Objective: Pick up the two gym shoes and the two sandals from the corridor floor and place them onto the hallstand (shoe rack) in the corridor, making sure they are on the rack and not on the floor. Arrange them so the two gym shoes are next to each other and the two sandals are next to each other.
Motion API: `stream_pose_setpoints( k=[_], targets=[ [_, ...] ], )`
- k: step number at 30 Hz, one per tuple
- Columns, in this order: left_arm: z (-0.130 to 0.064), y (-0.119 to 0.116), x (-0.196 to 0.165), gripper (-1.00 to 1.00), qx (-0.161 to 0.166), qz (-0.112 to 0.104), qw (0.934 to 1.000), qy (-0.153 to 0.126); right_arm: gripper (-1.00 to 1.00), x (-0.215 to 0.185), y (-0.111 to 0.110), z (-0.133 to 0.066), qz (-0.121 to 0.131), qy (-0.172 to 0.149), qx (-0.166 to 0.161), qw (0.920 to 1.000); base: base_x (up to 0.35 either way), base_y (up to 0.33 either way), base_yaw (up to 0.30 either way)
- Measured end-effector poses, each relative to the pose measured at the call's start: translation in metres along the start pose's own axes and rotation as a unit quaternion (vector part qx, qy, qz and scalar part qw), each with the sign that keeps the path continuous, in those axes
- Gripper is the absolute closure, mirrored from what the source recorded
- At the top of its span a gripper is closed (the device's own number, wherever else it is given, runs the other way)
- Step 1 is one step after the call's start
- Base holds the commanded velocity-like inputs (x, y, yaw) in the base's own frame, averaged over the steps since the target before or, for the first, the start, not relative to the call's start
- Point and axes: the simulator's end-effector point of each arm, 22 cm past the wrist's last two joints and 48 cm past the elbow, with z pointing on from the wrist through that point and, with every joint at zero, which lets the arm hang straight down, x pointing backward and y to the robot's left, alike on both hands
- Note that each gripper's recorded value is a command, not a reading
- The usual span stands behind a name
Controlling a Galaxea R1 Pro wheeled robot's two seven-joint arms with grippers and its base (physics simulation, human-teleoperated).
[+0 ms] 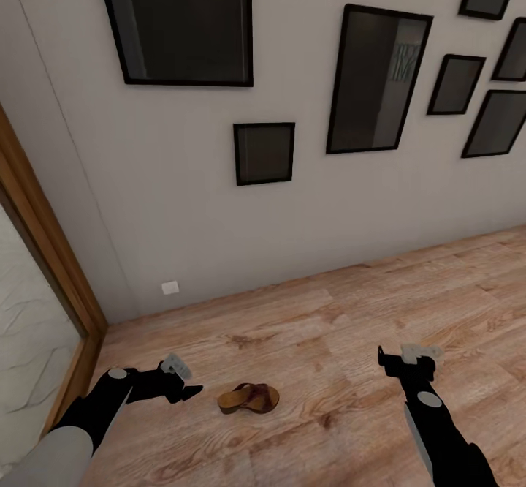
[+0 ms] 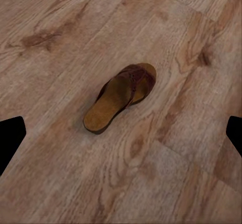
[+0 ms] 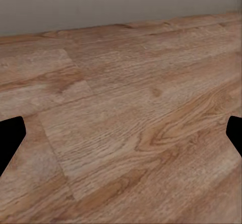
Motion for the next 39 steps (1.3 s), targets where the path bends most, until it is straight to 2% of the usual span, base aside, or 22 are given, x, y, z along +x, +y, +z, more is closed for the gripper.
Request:
stream_pose_setpoints(
  k=[26, 39],
  targets=[
    [0.0013, -0.0027, -0.001, -1.0, 0.002, -0.002, 1.0, -0.001, -1.0, -0.0034, 0.002, -0.0006, 0.001, -0.002, -0.001, 1.0, 0.299, 0.007, 0.0],
    [0.001, -0.0018, -0.0002, -1.0, 0.002, 0.003, 1.0, 0.0, -1.0, -0.0021, 0.0036, -0.0006, 0.001, 0.0, -0.001, 1.0, 0.067, -0.014, 0.0]
  ],
)
